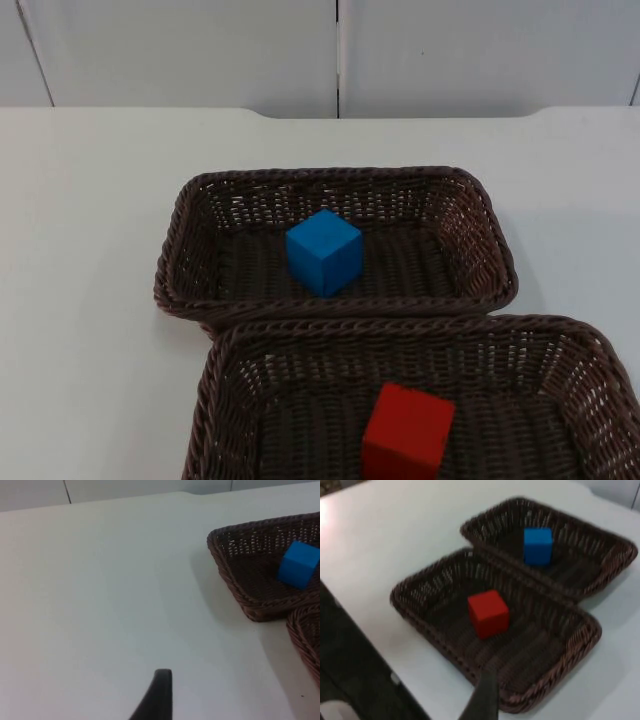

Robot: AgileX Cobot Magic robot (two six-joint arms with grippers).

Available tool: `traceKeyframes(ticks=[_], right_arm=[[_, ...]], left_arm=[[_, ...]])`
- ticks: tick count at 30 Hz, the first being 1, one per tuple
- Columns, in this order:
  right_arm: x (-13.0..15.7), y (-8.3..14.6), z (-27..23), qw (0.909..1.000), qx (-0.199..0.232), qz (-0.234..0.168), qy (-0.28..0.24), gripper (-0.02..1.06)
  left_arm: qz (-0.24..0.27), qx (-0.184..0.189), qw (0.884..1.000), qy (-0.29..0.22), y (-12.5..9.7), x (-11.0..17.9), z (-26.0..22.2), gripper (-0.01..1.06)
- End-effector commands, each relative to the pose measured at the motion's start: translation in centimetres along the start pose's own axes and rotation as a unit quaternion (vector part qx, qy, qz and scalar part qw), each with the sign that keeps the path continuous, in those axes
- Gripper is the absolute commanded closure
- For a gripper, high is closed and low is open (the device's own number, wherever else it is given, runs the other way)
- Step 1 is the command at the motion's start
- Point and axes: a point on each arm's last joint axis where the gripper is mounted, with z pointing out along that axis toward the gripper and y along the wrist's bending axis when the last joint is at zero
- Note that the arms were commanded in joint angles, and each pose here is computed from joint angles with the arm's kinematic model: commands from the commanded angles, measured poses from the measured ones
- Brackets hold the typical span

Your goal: Pick up one cube with the left hand and place it into the upper basket. Pick up one cube with the right hand and place it into the lower basket.

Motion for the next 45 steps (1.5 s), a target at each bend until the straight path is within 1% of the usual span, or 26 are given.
traceKeyframes(ticks=[1,6,8,19,20,21,22,23,24,25,26,45], right_arm=[[0.41,0.18,0.19,0.9998,-0.01,-0.009,0.014,0.29],[0.28,0.27,0.19,0.9997,-0.015,-0.016,0.007,0.29],[0.33,0.33,0.79,0.9997,-0.016,-0.017,-0.004,0.29],[0.39,0.28,0.89,0.9998,-0.012,-0.018,-0.003,0.29],[0.39,0.28,0.89,0.9998,-0.012,-0.018,-0.003,0.28],[0.39,0.28,0.89,0.9998,-0.012,-0.018,-0.003,0.24],[0.39,0.28,0.89,0.9998,-0.012,-0.018,-0.003,0.19],[0.39,0.28,0.89,0.9998,-0.012,-0.018,-0.003,0.19],[0.39,0.28,0.89,0.9998,-0.012,-0.018,-0.003,0.11],[0.39,0.28,0.89,0.9998,-0.012,-0.018,-0.003,0.02],[0.39,0.28,0.89,0.9998,-0.012,-0.018,-0.003,-0.01],[0.37,0.33,0.89,0.9997,-0.014,-0.017,-0.004,-0.01]], left_arm=[[0.003,-0.006,1.0,0.001,0.08,0.1,0.04,0.2],[0.003,-0.006,1.0,0.001,0.08,0.1,0.04,0.2],[0.003,-0.006,1.0,0.001,0.08,0.1,0.04,0.2],[0.003,-0.005,1.0,0.003,0.06,0.16,0.09,0.2],[0.003,-0.005,1.0,0.003,0.06,0.16,0.09,0.18],[0.003,-0.005,1.0,0.003,0.06,0.16,0.09,0.14],[0.003,-0.005,1.0,0.003,0.06,0.16,0.09,0.07],[0.003,-0.005,1.0,0.003,0.06,0.16,0.09,0.07],[0.003,-0.005,1.0,0.003,0.06,0.16,0.09,0.01],[0.003,-0.005,1.0,0.003,0.06,0.16,0.09,0.0],[0.003,-0.005,1.0,0.003,0.06,0.16,0.09,0.0],[0.003,-0.006,1.0,0.003,0.08,0.16,0.09,0.0]])
